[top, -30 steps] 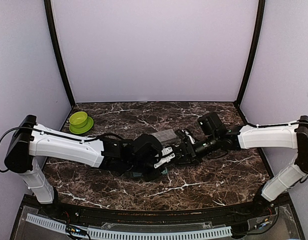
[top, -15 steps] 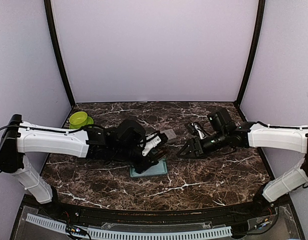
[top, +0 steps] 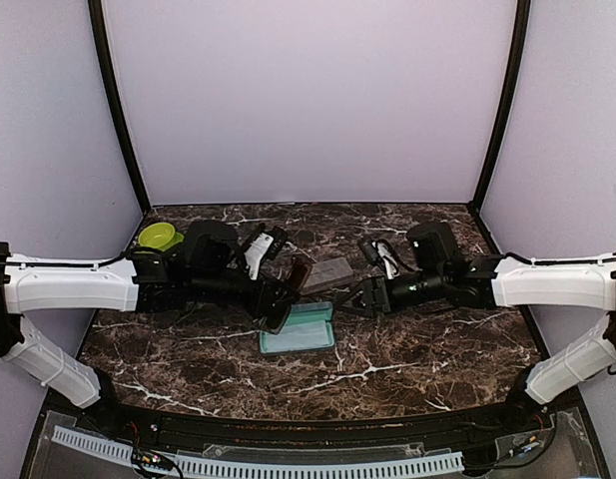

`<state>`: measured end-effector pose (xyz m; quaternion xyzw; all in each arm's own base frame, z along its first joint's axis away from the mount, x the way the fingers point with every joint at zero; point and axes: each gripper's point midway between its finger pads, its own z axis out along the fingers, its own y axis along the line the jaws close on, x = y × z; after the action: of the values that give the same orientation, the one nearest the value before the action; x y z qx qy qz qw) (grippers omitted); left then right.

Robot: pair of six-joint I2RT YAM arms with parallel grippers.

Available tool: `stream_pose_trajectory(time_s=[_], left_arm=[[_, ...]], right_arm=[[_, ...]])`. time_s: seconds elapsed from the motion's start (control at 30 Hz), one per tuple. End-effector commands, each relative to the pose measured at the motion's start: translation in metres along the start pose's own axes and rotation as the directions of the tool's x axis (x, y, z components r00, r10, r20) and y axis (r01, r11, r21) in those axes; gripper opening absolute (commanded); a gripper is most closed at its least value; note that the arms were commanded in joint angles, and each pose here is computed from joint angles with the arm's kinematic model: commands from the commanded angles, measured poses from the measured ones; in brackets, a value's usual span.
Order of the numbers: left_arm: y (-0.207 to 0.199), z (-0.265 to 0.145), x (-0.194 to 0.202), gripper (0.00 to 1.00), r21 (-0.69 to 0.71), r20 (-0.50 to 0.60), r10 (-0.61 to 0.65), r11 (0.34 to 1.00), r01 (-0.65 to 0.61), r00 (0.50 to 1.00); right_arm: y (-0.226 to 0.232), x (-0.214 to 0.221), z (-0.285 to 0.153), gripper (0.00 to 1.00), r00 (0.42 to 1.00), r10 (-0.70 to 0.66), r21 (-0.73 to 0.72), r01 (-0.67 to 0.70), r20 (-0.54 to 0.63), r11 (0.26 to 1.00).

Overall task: Organize the sunglasses
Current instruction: Pass from the left arm to the right

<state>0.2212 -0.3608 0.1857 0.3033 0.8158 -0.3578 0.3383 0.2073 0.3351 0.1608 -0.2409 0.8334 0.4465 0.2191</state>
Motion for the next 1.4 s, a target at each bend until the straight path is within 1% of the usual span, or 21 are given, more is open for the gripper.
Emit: stream_pose_trajectory(time_s=[0.0,0.1,0.17,0.23,0.3,0.37,0.47,0.63,0.8,0.93,1.03,1.2,1.37], left_arm=[[-0.004,-0.003,-0.034,0.21,0.065,0.191,-0.206,0.978,0.197,0.960],[0.002,0.001,-0.035,0.20,0.077,0.228,-0.275,0.961,0.264,0.934],[0.005,0.001,-0.037,0.20,0.080,0.254,-0.301,0.954,0.290,0.919],[0.006,0.000,-0.040,0.20,0.085,0.277,-0.314,0.949,0.302,0.908],[0.005,-0.001,-0.042,0.20,0.088,0.307,-0.312,0.950,0.300,0.899],[0.004,-0.001,-0.045,0.20,0.068,0.337,-0.282,0.959,0.275,0.899],[0.004,0.002,-0.044,0.20,0.032,0.344,-0.248,0.967,0.253,0.905],[-0.001,0.006,-0.041,0.20,0.033,0.365,-0.248,0.967,0.254,0.898],[-0.002,0.006,-0.039,0.20,0.011,0.371,-0.218,0.973,0.231,0.903],[-0.001,0.007,-0.036,0.21,0.007,0.377,-0.203,0.976,0.217,0.904],[0.002,0.006,-0.034,0.21,-0.001,0.389,-0.193,0.978,0.210,0.901],[0.002,0.009,-0.030,0.21,-0.019,0.393,-0.161,0.983,0.183,0.905],[-0.003,0.015,-0.027,0.22,-0.029,0.388,-0.137,0.987,0.161,0.911]], right_arm=[[0.016,-0.018,0.009,0.76,0.989,-0.007,0.010,0.005,0.145,1.000],[0.017,-0.016,0.013,0.78,0.983,-0.027,0.072,0.014,0.184,0.997],[0.021,-0.016,0.014,0.78,0.975,-0.033,0.086,0.014,0.219,0.996],[0.028,-0.010,0.019,0.78,0.975,-0.040,0.076,0.024,0.217,0.997],[0.035,-0.004,0.026,0.78,0.979,-0.048,0.065,0.035,0.197,0.997],[0.028,-0.010,0.030,0.79,0.972,-0.043,0.126,0.014,0.232,0.992],[0.035,-0.011,0.037,0.80,0.975,-0.053,0.139,0.023,0.217,0.990],[0.046,-0.016,0.047,0.81,0.978,-0.090,0.160,0.059,0.188,0.985],[0.057,-0.017,0.050,0.79,0.977,-0.114,0.125,0.093,0.179,0.988],[0.061,-0.018,0.046,0.77,0.975,-0.113,0.110,0.093,0.190,0.990],[0.063,-0.028,0.032,0.76,0.963,-0.116,0.134,0.085,0.243,0.987],[0.069,-0.061,0.002,0.76,0.927,-0.130,0.205,0.060,0.352,0.977],[0.072,-0.090,0.003,0.79,0.920,-0.139,0.271,0.037,0.366,0.962]])
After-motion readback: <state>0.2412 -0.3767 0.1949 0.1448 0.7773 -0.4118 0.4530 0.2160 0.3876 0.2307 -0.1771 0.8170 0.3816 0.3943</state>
